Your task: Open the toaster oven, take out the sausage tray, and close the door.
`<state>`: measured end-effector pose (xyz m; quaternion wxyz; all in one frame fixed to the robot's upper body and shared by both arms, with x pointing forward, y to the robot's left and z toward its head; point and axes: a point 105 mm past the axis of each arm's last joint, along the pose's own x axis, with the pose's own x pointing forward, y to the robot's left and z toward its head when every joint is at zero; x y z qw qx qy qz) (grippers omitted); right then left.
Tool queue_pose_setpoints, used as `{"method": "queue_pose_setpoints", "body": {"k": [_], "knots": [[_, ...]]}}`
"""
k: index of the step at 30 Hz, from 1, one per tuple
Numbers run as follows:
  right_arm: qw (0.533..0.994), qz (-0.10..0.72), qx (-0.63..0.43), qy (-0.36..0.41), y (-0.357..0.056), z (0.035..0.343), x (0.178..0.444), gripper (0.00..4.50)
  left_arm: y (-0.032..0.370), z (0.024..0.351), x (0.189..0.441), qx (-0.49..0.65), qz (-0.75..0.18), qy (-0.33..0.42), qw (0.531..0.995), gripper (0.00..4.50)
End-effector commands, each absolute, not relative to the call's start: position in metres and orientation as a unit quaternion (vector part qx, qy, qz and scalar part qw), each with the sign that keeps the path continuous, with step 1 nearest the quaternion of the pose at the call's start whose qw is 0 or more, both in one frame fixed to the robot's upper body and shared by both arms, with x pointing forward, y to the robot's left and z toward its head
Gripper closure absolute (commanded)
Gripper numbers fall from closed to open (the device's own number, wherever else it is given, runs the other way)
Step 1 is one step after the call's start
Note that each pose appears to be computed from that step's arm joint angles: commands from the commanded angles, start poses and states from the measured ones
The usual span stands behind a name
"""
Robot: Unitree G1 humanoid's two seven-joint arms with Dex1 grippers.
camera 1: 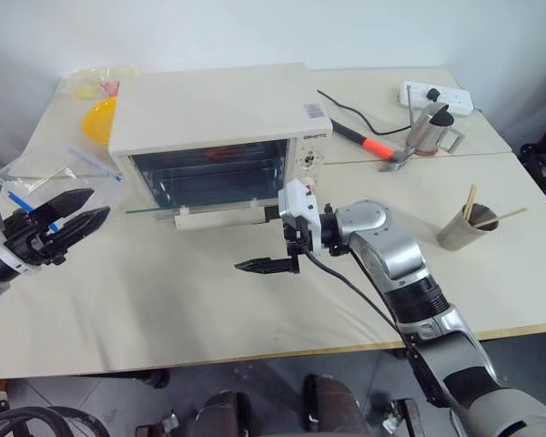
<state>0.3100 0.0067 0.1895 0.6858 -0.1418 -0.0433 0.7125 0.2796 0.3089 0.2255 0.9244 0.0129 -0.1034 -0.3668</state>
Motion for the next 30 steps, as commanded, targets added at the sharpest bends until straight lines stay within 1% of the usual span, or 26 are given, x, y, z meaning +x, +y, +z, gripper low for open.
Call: {"method": "queue_pose_setpoints", "body": {"k": [1, 5, 6, 12, 15, 18, 21, 27, 30], "knots": [[0.673, 0.722, -0.142, -0.069, 0.013, 0.197, 0.302, 0.00, 0.317, 0.242, 0.270, 0.028, -0.372, -0.120, 0.920, 2.98], [0.674, 0.721, -0.141, -0.071, 0.013, 0.198, 0.303, 0.00, 0.311, 0.247, 0.271, 0.021, -0.394, -0.127, 0.910, 4.28], [0.674, 0.722, -0.141, -0.072, 0.013, 0.198, 0.303, 0.00, 0.307, 0.247, 0.273, 0.019, -0.402, -0.128, 0.906, 4.46], [0.676, 0.720, -0.140, -0.074, 0.013, 0.199, 0.303, 0.00, 0.287, 0.238, 0.288, 0.018, -0.438, -0.105, 0.893, 4.46], [0.686, 0.711, -0.137, -0.069, 0.011, 0.199, 0.303, 0.00, 0.275, 0.233, 0.305, 0.019, -0.446, -0.102, 0.889, 4.46], [0.693, 0.704, -0.137, -0.065, 0.008, 0.198, 0.303, 0.00, 0.266, 0.223, 0.315, 0.025, -0.463, -0.085, 0.882, 4.46], [0.712, 0.687, -0.134, -0.054, 0.002, 0.197, 0.304, 0.00, 0.256, 0.212, 0.326, 0.030, -0.484, -0.065, 0.872, 4.46], [0.763, 0.629, -0.150, -0.006, -0.018, 0.180, 0.316, 0.00, 0.245, 0.205, 0.330, 0.031, -0.518, -0.047, 0.854, 4.46], [0.777, 0.611, -0.149, 0.004, -0.026, 0.176, 0.319, 0.00, 0.242, 0.204, 0.331, 0.032, -0.525, -0.046, 0.849, 4.46]]}}
